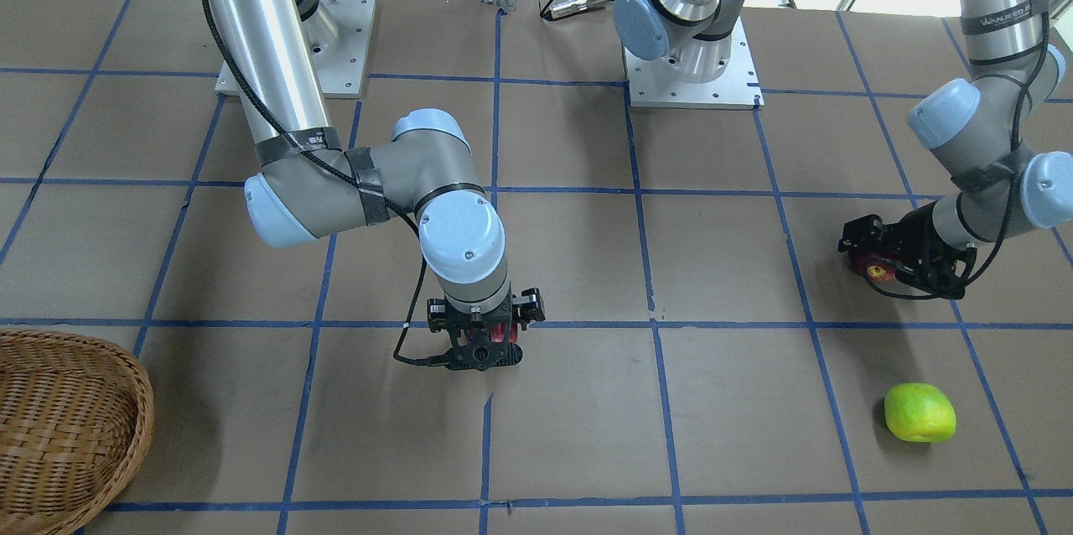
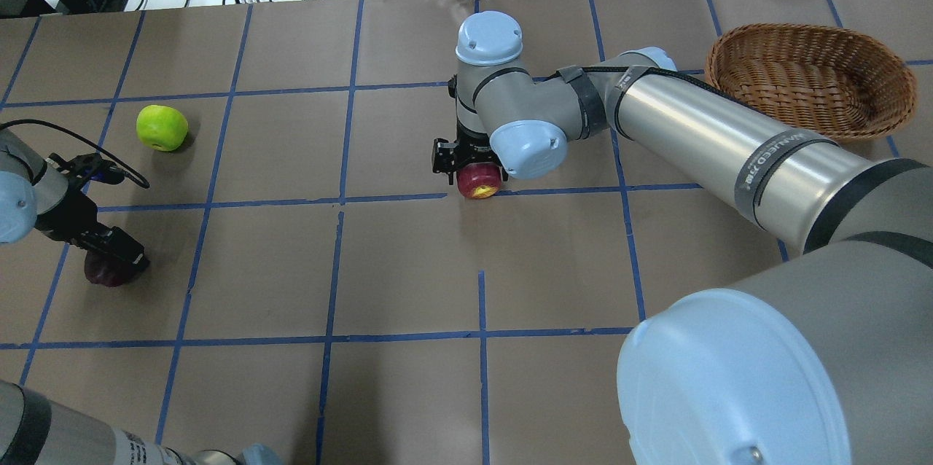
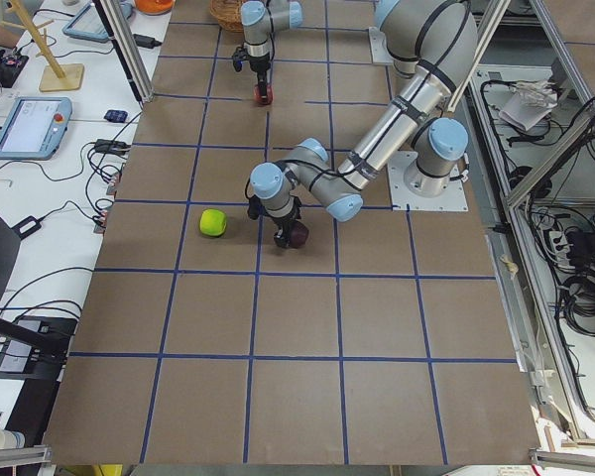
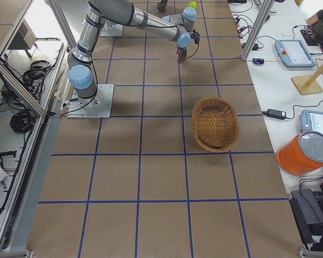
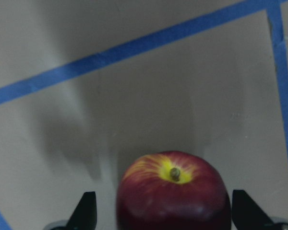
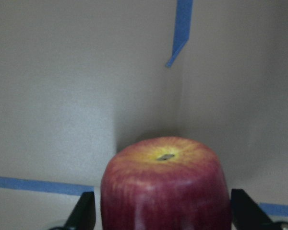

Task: Put all apples into basket
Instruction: 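Grasp the red apple with the right gripper while the left grasps the purple apple, then lift red apple into basket with right gripper while left carries purple apple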

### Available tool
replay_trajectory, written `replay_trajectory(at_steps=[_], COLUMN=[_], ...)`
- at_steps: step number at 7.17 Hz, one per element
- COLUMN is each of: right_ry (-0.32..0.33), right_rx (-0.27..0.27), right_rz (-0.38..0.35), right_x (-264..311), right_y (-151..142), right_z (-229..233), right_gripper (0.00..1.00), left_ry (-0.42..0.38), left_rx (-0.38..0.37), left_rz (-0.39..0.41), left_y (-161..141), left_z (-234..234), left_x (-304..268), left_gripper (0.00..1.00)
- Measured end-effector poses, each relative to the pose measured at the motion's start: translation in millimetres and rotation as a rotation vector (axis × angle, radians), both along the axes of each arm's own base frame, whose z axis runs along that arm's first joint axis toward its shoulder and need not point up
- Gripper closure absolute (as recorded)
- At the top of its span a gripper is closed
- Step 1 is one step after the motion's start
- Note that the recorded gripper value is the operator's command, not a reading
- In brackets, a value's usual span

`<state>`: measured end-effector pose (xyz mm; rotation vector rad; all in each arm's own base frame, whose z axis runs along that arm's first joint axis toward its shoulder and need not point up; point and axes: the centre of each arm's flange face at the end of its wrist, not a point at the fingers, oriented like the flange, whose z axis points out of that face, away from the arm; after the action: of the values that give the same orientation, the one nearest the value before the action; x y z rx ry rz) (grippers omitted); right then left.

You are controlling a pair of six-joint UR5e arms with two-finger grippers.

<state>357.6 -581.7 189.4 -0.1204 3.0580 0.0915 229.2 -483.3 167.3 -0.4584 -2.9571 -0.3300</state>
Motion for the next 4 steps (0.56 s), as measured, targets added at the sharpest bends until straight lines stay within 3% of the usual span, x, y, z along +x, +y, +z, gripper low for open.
replay_trajectory(at_steps=[1, 4], right_ry=[0.002, 0.002], right_rx=[-0.004, -0.027], right_rz=[-0.001, -0.041], right_x=[-3.1, -30.1], right_y=[-2.6, -17.9], right_z=[-0.6, 20.6], right_gripper=[0.99, 1.0], left_ry=[0.002, 0.002], left_rx=[0.006, -0.02], left_rz=[0.009, 0.074], left_y=[1.1, -10.4], left_z=[-3.3, 18.7], left_x=[-0.9, -10.3], left_gripper=[0.99, 1.0])
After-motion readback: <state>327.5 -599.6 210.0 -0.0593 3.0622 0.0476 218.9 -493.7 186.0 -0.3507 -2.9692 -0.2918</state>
